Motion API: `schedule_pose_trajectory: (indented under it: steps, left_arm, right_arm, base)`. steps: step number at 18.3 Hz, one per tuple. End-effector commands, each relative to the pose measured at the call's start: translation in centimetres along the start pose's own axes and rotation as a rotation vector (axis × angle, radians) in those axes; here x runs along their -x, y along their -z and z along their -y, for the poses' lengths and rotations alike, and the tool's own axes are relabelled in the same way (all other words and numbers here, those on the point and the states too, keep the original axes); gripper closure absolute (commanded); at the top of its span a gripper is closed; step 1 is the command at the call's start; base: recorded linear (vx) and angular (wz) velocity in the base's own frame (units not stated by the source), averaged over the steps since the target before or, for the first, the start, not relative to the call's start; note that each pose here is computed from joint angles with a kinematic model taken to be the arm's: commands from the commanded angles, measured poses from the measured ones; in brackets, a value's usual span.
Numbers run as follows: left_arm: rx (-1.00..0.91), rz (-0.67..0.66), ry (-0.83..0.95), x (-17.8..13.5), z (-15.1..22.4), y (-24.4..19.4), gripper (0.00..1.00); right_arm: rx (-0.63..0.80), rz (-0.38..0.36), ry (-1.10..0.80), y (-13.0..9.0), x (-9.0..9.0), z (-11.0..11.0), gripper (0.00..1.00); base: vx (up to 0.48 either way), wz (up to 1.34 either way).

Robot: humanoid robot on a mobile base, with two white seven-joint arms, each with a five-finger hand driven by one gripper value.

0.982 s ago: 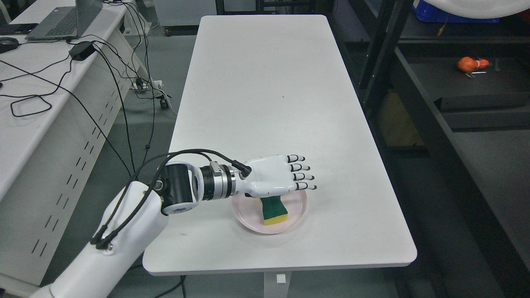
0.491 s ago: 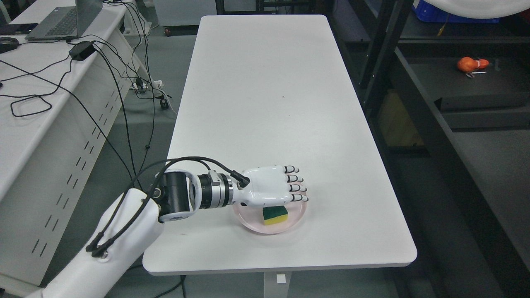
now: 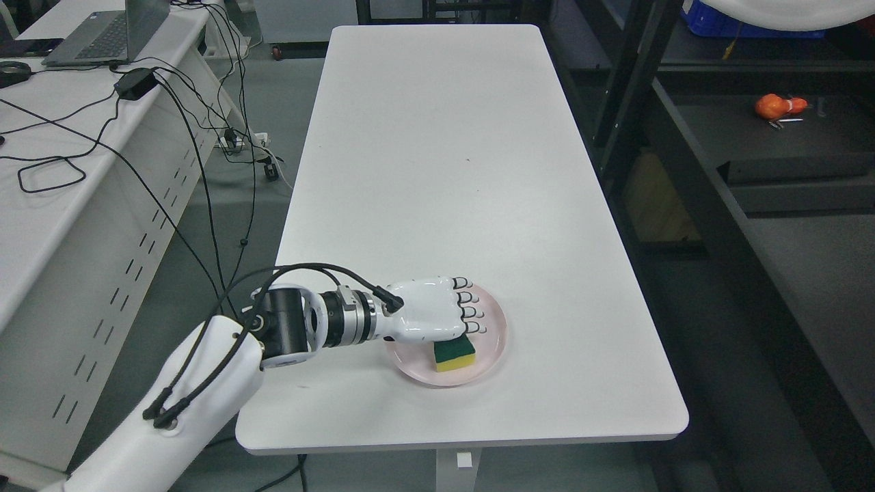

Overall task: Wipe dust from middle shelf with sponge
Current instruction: 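Close the left hand fingers around the yellow-green sponge on the plate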

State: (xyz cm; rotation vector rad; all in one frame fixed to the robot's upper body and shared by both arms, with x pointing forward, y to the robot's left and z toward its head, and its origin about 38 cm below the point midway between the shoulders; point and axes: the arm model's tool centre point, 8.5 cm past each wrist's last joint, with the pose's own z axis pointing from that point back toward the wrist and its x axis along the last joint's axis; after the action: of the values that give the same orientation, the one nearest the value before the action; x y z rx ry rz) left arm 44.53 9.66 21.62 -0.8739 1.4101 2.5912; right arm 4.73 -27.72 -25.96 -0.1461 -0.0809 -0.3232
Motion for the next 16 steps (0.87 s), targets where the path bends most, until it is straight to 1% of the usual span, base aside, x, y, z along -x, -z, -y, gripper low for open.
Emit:
schedule_pose_trajectory:
  steps: [1, 5, 8, 12, 13, 14, 16]
  left_arm:
    - [0.056, -0.019, -0.051, 0.9, 2.1, 0.6, 0.19]
    - [0.033, -0.005, -0.064, 0.8, 1.2, 2.2, 0.19]
    - [0.022, 0.024, -0.08, 0.0, 1.0, 3.2, 0.19]
    - [0.041, 0.051, -0.096, -1.1, 1.9, 3.8, 0.2]
    - [0.042, 0.055, -0.1, -1.2, 2.0, 3.8, 0.23]
    - [0.041, 0.057, -0.107, -1.3, 2.1, 3.8, 0.27]
    - [0.023, 0.072, -0.135, -1.4, 1.8, 3.8, 0.39]
  right_arm:
    - [0.014, -0.05, -0.003, 0.1, -0.2, 1.0, 0.0]
    - [0.014, -0.051, -0.003, 0.1, -0.2, 1.0, 0.0]
    - [0.014, -0.05, -0.003, 0.1, -0.2, 1.0, 0.0]
    - [0.014, -0.05, -0.003, 0.1, -0.2, 1.0, 0.0]
    - [0.014, -0.05, -0.003, 0.1, -0.2, 1.0, 0.0]
    - [0.014, -0.05, -0.003, 0.1, -0.2, 1.0, 0.0]
    - [0.014, -0.05, -0.003, 0.1, -0.2, 1.0, 0.0]
  base:
    - [0.0, 0.0]
    - [0.0, 0.0]
    - [0.0, 0.0]
    - [0.0, 0.0]
    - [0.0, 0.0]
    - [0.0, 0.0]
    - [0.0, 0.0]
